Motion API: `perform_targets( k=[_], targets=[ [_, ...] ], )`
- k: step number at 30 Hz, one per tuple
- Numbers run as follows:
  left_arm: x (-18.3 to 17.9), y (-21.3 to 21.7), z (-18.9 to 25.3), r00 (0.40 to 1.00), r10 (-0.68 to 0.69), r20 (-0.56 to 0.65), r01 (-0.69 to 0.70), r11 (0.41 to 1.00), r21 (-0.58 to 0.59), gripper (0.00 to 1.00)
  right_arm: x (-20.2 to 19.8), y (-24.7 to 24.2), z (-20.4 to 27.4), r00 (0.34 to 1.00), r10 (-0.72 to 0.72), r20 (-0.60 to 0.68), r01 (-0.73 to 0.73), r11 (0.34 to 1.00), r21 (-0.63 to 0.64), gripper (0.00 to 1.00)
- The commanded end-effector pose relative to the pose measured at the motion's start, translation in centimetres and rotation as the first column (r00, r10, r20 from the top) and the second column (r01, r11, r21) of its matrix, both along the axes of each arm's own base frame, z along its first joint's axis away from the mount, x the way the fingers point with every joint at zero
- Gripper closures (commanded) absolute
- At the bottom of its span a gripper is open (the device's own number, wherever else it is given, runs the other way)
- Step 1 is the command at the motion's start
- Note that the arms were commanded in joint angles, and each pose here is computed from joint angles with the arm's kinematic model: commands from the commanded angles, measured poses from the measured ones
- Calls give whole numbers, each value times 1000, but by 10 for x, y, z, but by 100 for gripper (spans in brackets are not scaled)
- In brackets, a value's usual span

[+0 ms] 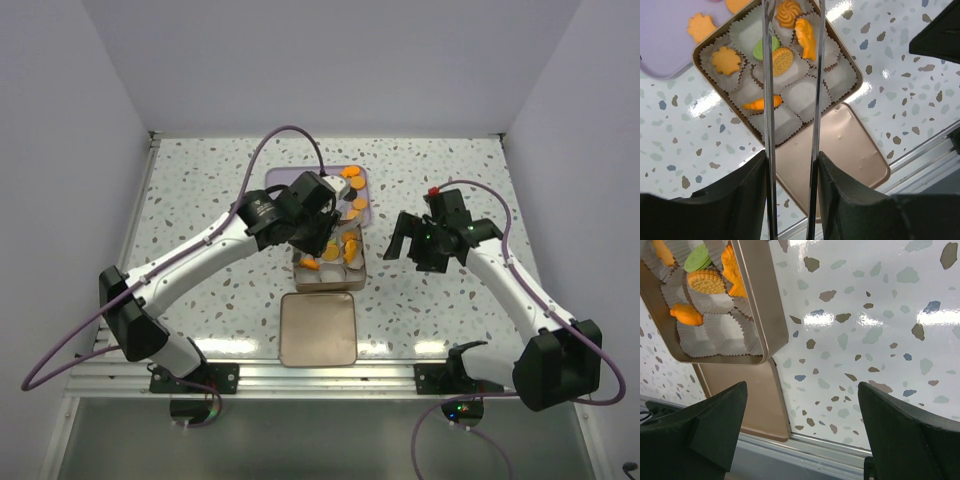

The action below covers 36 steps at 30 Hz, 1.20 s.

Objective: Pack the cookies

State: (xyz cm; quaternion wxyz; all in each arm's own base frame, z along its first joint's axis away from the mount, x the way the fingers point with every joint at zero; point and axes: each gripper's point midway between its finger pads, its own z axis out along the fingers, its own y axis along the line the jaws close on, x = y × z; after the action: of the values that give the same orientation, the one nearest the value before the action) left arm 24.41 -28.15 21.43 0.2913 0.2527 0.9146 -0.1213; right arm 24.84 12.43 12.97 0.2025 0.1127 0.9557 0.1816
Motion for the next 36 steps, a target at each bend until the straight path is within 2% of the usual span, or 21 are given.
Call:
perform_targets(
  k=[1, 6, 15, 23, 36],
  targets=[
    [23, 14, 12, 997, 50, 53, -52, 998, 29, 54, 2, 2, 1, 1000, 16, 11, -16, 1000, 8, 4],
    [50, 29, 9, 990, 127, 56, -130, 991, 44, 55, 2, 2, 0, 1000, 19, 9, -19, 1000, 5, 4],
    [92, 36, -11, 982, 177, 60, -184, 974, 132, 51, 5, 2, 2, 1000, 26, 13, -26, 1000, -2, 4],
    [105, 26, -41, 985, 173, 22, -174, 968, 181, 50, 8, 0, 5, 999, 30, 19, -29, 999, -14, 4],
    [115, 27, -63, 982, 191, 0, -184, 948, 260, 51, 9, 1, -4, 999, 42, -6, -42, 999, -15, 4]
  ],
)
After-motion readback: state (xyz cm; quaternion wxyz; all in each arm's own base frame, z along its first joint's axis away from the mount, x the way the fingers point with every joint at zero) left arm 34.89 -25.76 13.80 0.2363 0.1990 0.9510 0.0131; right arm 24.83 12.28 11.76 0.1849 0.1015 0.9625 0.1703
